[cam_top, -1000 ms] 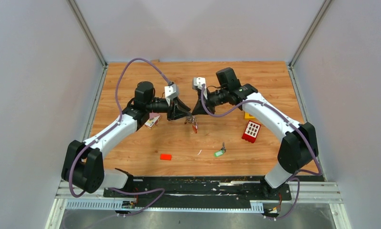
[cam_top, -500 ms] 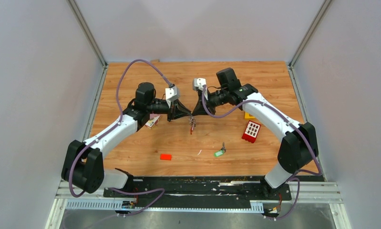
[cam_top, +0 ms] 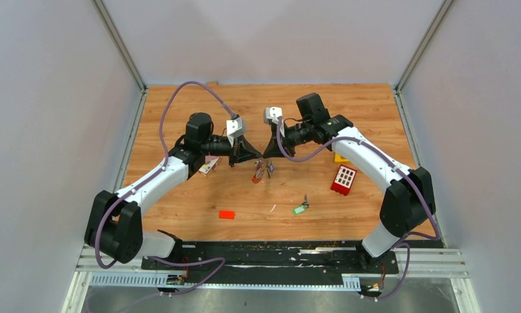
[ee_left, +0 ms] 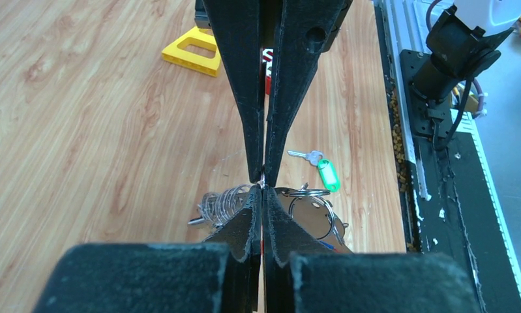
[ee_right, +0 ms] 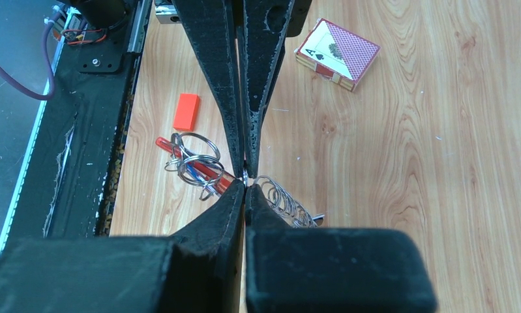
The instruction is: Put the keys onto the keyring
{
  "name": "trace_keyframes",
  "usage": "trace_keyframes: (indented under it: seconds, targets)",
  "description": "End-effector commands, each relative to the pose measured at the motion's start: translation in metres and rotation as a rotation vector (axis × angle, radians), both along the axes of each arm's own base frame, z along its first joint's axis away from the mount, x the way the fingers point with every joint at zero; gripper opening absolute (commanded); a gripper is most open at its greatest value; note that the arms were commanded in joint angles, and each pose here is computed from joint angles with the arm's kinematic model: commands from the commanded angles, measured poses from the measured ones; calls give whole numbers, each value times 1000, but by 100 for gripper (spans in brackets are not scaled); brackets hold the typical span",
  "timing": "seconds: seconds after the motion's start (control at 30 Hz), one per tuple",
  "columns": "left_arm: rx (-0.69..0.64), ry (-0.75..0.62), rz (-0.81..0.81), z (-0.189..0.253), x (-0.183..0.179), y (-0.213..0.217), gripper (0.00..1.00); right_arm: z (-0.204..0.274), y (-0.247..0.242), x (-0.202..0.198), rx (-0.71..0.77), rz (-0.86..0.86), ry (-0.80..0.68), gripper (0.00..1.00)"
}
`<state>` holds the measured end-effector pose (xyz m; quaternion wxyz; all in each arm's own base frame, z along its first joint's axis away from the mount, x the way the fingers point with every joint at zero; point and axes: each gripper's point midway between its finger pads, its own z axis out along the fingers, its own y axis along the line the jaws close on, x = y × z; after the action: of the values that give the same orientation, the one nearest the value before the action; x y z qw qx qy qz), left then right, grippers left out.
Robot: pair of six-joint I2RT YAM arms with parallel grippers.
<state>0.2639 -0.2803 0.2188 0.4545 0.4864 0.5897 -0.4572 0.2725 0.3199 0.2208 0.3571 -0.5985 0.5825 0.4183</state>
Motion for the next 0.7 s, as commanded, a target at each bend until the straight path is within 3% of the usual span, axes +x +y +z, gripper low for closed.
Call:
trace_keyframes:
  seconds: [0.0,0.17,0.47,0.67]
  targets:
    - [-29,-10,-28,14,-8,-2,0,21,2,-3,55,12,-71,0]
    - [11,-30,-53,21,-18,3,0,10,0,8,19,-46,-85,2]
    - [145,-89,-18,10,-14,6,0,7,-1,4,14,-20,-86,25]
    - [186,-94,-18,4,-16,2,0,9,1,-3,27,21,-79,26]
